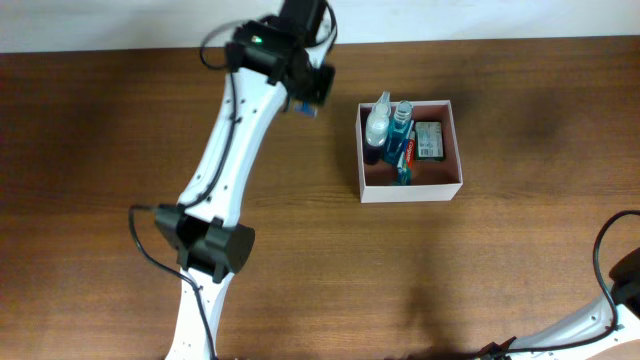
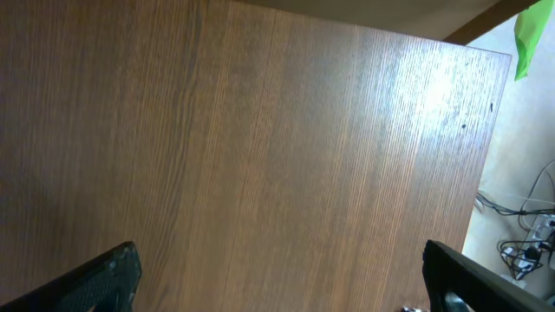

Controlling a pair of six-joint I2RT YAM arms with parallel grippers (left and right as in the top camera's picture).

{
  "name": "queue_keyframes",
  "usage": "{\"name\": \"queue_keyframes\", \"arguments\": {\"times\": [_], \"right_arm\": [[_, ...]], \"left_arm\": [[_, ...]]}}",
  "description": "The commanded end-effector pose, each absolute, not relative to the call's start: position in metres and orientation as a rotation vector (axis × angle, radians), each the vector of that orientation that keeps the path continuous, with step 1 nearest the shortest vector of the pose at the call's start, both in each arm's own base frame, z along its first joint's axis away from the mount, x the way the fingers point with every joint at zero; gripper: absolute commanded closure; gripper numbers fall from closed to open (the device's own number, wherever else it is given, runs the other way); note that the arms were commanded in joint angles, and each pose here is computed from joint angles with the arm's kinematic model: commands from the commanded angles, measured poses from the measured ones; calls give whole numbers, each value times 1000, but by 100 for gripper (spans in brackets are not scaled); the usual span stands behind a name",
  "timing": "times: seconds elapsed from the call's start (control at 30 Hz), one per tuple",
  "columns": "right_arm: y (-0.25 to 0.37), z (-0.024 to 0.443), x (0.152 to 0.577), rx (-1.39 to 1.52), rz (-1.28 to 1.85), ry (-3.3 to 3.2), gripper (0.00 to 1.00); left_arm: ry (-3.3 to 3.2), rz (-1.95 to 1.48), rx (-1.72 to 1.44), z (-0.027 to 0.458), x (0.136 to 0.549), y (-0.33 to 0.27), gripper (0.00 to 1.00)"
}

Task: Pack container
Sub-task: 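Lift the razor with the left gripper and carry it over the pink box, then lower the razor into the box and open the left gripper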

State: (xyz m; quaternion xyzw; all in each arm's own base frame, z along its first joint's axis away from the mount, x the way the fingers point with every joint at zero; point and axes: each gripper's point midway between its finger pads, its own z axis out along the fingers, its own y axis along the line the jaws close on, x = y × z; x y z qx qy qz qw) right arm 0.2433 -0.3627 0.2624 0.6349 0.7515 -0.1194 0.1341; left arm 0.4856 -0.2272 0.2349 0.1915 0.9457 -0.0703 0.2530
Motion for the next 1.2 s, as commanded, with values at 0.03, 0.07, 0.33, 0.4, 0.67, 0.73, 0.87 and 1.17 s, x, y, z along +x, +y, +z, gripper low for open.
{"name": "queue_keyframes", "arguments": {"times": [0.03, 0.07, 0.33, 0.4, 0.67, 0.73, 0.87, 1.17], "right_arm": [[-362, 266, 240, 1837, -365, 2180, 1], [-362, 266, 240, 1837, -365, 2180, 1], [-362, 266, 240, 1837, -365, 2180, 1], [-362, 266, 240, 1837, -365, 2180, 1], [-362, 266, 240, 1837, -365, 2180, 1], [-362, 266, 240, 1837, -365, 2180, 1], [-362, 266, 240, 1837, -365, 2180, 1], [-362, 266, 240, 1837, -365, 2180, 1]], "left_arm": [[2391, -268, 552, 294, 480, -251, 92], [2374, -293, 572, 298, 476, -260, 93], [2287, -455, 762, 307, 436, -339, 92], [2258, -479, 808, 310, 424, -359, 92], [2266, -505, 913, 284, 403, -401, 92], [2293, -498, 927, 267, 404, -406, 92], [2336, -483, 942, 238, 410, -413, 92], [2421, -520, 998, 188, 408, -428, 84]]}}
